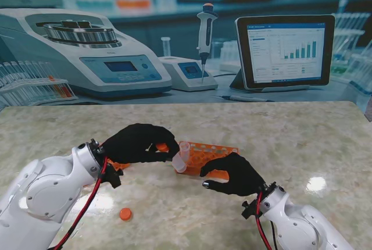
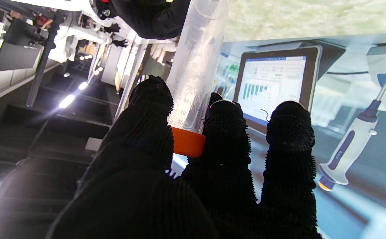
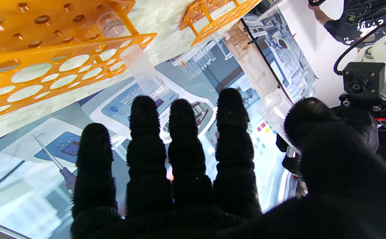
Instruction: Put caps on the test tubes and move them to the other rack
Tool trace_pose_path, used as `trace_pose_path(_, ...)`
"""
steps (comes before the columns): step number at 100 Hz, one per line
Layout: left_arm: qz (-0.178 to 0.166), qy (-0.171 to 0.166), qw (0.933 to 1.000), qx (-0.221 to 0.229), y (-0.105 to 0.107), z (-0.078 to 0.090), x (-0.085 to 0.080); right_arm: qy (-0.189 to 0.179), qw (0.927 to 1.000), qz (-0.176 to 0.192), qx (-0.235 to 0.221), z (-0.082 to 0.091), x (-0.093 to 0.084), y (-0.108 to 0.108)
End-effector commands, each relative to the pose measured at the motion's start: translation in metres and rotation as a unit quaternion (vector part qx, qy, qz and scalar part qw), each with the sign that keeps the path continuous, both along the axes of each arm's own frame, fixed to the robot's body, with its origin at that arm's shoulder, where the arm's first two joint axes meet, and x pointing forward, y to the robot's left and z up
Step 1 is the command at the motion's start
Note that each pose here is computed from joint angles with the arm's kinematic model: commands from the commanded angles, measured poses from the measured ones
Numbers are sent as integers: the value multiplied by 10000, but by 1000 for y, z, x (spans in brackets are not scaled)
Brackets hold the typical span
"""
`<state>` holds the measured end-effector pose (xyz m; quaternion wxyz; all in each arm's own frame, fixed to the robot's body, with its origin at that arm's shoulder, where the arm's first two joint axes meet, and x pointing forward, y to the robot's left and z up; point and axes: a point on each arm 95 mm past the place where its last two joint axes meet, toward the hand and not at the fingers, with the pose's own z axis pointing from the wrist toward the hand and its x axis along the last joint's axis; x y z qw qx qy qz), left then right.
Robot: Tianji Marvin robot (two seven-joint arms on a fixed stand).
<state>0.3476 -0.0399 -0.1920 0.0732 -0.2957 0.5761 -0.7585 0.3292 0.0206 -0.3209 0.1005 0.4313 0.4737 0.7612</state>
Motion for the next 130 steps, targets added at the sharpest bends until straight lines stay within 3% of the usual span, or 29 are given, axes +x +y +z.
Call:
trace_pose_path(1, 57, 43, 10000, 46, 5, -5, 0, -69, 9999, 55, -52, 10, 4, 2)
trace_pose_path(74, 632, 120, 9977, 214, 42, -28, 3, -73, 9962, 624, -596, 65, 47, 7)
trace_pose_path(130, 865, 117, 9956, 355, 59, -32, 4, 123, 9846, 1158, -1303, 107, 67, 20)
